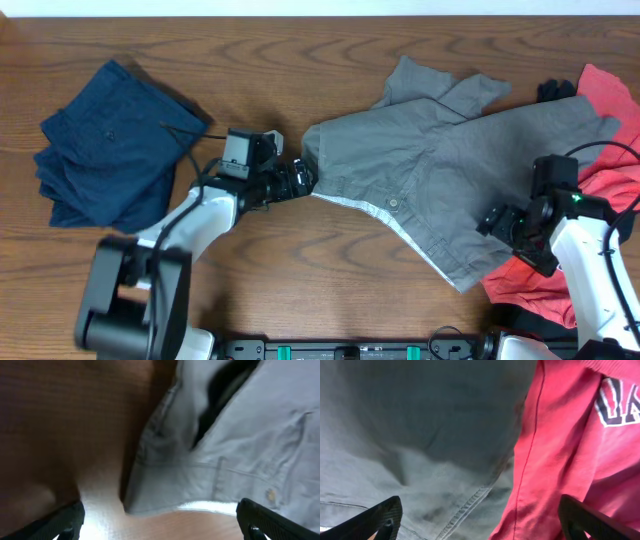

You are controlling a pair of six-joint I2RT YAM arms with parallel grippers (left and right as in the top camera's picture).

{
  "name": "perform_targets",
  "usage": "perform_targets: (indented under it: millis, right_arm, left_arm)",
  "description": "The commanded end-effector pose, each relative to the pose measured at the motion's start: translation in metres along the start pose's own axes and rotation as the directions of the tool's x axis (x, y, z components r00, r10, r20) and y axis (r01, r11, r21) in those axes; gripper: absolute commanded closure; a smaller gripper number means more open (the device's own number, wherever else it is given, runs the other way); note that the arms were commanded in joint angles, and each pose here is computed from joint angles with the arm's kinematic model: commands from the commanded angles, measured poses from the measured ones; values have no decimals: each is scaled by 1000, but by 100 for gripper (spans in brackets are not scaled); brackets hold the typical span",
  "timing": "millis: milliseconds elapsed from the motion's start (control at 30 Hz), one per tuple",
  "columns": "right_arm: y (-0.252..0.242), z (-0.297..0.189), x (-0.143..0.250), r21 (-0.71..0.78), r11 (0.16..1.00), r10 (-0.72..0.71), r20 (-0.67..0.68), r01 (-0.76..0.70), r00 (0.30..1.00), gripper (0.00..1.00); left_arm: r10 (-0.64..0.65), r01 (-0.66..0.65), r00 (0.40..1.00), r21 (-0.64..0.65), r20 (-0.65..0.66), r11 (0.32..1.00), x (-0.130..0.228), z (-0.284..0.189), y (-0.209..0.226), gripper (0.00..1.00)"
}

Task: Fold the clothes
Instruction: 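Grasp the shorts' left edge with the left gripper and pull left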

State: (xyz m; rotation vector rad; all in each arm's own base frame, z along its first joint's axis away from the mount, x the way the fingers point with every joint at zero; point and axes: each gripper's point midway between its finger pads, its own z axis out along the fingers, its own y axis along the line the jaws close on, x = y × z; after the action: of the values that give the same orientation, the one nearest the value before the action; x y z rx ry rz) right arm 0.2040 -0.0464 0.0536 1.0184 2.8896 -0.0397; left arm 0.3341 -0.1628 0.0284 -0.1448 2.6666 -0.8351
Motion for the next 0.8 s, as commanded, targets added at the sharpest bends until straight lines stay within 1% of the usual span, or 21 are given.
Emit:
perform_targets:
  millis: [0, 67, 100, 133, 167, 200, 233, 267, 300, 400, 500, 567, 633, 700, 767]
  right_arm:
    - [1, 1, -1, -12, 1000, 15, 1, -15, 1000, 3]
    - [1, 1, -2, -14, 1000, 16, 5, -16, 1000, 3]
    - [1, 1, -2, -15, 1000, 16, 5, -16, 1000, 3]
    - [1, 1, -2, -15, 1000, 16, 5, -16, 1000, 2]
    - [1, 1, -2, -15, 1000, 16, 6, -16, 1000, 2]
    - [1, 1, -2, -15, 1000, 16, 6, -16, 1000, 2]
    - [1, 1, -2, -15, 1000, 16, 5, -16, 1000, 1]
    - [1, 1, -2, -15, 1000, 16, 6, -16, 1000, 1]
    - [1, 1, -2, -14, 1000, 16, 6, -16, 1000, 1]
    - [0, 1, -2, -9, 1000, 16, 4, -15, 1000, 1]
    - [-1, 1, -2, -2, 1000, 15, 6, -15, 1000, 1]
    - [-1, 1, -3, -3, 1000, 16, 9, -16, 1000, 1]
    - [-1, 1, -3, -4, 1000, 16, 11, -16, 1000, 1]
    - [-1, 1, -3, -4, 1000, 16, 9, -16, 1000, 1]
    - [-1, 1, -2, -2, 1000, 16, 7, -15, 1000, 1]
  left_arm:
    - [6, -6, 999, 7, -32, 1000, 7, 18, 1, 2]
    - [16, -16, 999, 8, -49, 1000, 13, 26, 1, 12]
    - [23, -23, 998, 9, -60, 1000, 16, 30, -1, 19]
    - [29, -28, 997, 9, -71, 1000, 20, 32, -2, 36]
    - [36, -35, 996, 11, -78, 999, 23, 35, -3, 59]
    - [40, -39, 996, 12, -81, 999, 24, 36, -5, 77]
    - [47, -46, 996, 15, -78, 999, 24, 36, -6, 92]
    - [57, -56, 996, 19, -69, 998, 21, 36, -7, 94]
    - [69, -69, 996, 13, -54, 998, 16, 34, -6, 94]
    - [70, -67, 996, -60, 53, 996, -20, 20, 6, 94]
    - [53, -39, 982, -80, 183, 996, -72, -7, 9, 94]
    - [39, -18, 961, -77, 274, 997, -116, -32, 7, 94]
    - [29, -3, 938, -74, 346, 997, -151, -57, 7, 94]
    - [20, 12, 909, -75, 417, 997, -183, -84, 9, 94]
    - [10, 32, 884, -83, 467, 996, -204, -106, 15, 94]
